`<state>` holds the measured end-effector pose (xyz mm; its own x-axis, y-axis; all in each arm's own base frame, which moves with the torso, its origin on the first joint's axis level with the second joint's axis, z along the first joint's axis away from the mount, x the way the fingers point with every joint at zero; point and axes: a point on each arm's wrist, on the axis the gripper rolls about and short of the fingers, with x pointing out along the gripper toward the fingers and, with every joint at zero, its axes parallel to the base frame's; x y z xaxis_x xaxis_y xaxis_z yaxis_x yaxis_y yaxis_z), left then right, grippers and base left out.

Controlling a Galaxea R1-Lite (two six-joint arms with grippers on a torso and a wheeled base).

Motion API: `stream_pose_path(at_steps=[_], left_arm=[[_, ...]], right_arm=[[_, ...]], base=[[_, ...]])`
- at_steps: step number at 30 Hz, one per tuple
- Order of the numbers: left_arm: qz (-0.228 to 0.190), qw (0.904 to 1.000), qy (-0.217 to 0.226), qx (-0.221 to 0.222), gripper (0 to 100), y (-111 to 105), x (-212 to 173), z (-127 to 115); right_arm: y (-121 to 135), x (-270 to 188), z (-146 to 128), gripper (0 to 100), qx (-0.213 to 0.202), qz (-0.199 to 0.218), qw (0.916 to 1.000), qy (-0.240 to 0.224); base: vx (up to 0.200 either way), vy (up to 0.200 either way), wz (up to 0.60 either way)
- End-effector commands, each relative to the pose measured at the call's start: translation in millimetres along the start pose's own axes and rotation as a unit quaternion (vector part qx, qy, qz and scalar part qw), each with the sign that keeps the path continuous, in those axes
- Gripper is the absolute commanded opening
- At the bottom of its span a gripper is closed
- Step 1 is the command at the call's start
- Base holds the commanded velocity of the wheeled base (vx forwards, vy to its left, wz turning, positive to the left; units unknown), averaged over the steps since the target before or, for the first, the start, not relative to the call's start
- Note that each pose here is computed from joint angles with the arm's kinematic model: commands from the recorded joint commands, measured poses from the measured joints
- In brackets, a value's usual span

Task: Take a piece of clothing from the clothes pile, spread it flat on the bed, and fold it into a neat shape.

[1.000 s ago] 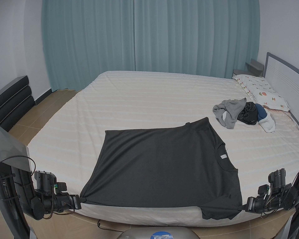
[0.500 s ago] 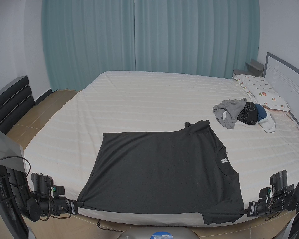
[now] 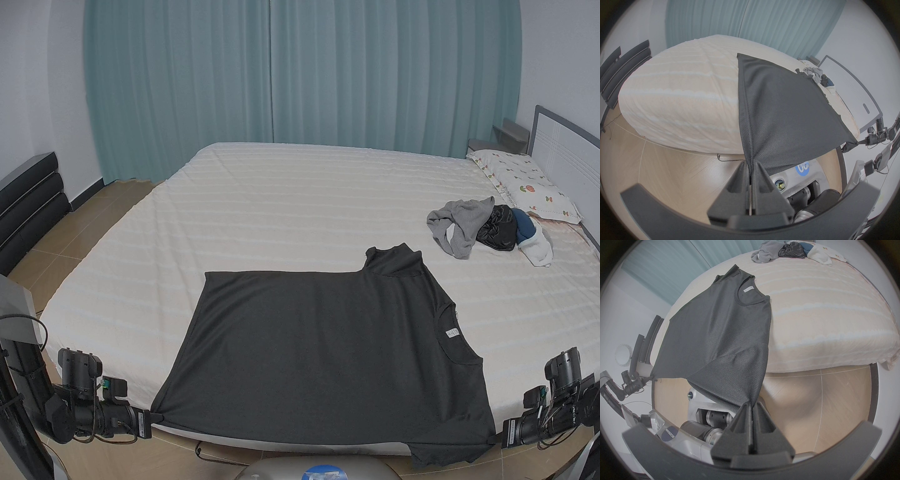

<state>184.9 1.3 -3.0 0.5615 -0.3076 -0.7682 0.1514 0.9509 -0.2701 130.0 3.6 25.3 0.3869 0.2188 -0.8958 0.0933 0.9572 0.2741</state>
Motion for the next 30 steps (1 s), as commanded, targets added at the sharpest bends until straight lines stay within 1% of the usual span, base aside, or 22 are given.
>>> stream_pose_path(at_steps=[1,6,7,9,12,17,18,19,21,22,23,25,30], left_arm=[[0.002,1.0000,0.005,0.005,0,-1,-8,-3],[0.002,0.9997,0.019,0.017,0,-4,-14,-6],[0.005,0.9996,0.023,0.018,0,-4,-16,-6],[0.014,0.9994,0.028,0.018,0,-4,-15,-7],[0.018,0.9993,0.026,0.018,0,-4,-16,-6],[0.021,0.9996,-0.006,0.015,0,-3,-15,8],[0.021,0.9996,-0.006,0.015,0,-3,-15,8],[0.019,0.9995,-0.023,-0.003,0,-4,-13,17],[0.019,0.9995,-0.023,-0.003,0,-4,-13,17],[0.013,0.9979,-0.053,-0.037,0,-6,-9,33],[0.010,0.9952,-0.076,-0.060,0,-8,-7,46],[0.015,0.9922,-0.094,-0.080,0,-12,-6,57],[0.025,0.9882,-0.128,-0.081,0,-16,-1,77]], right_arm=[[1,-8,-5,0,-0.007,0.000,0.9999,-0.015],[2,-8,-7,0,-0.015,-0.006,0.9998,-0.013],[4,-8,-9,0,-0.023,-0.017,0.9996,-0.004],[6,-9,-11,0,-0.032,-0.024,0.9992,0.002],[9,-13,-10,0,-0.041,-0.019,0.9989,-0.013],[13,-24,11,0,-0.035,-0.007,0.9960,-0.082],[13,-24,11,0,-0.035,-0.007,0.9960,-0.082],[15,-27,22,0,-0.035,-0.002,0.9943,-0.101],[15,-27,22,0,-0.035,-0.002,0.9943,-0.101],[19,-27,35,0,-0.038,0.004,0.9923,-0.118],[22,-27,47,0,-0.039,0.007,0.9906,-0.131],[25,-26,59,0,-0.033,0.010,0.9895,-0.141],[27,-17,86,0,-0.023,0.005,0.9883,-0.151]], base=[[0.000,0.000,0.00],[0.000,0.000,0.00],[0.000,0.000,0.00],[0.000,0.000,0.00],[0.000,0.000,0.00],[0.000,0.000,0.00],[0.000,0.000,0.00],[0.000,0.000,0.00],[0.000,0.000,0.00],[0.000,0.000,0.00],[0.000,0.000,0.00],[0.000,0.000,0.00],[0.000,0.000,0.00]])
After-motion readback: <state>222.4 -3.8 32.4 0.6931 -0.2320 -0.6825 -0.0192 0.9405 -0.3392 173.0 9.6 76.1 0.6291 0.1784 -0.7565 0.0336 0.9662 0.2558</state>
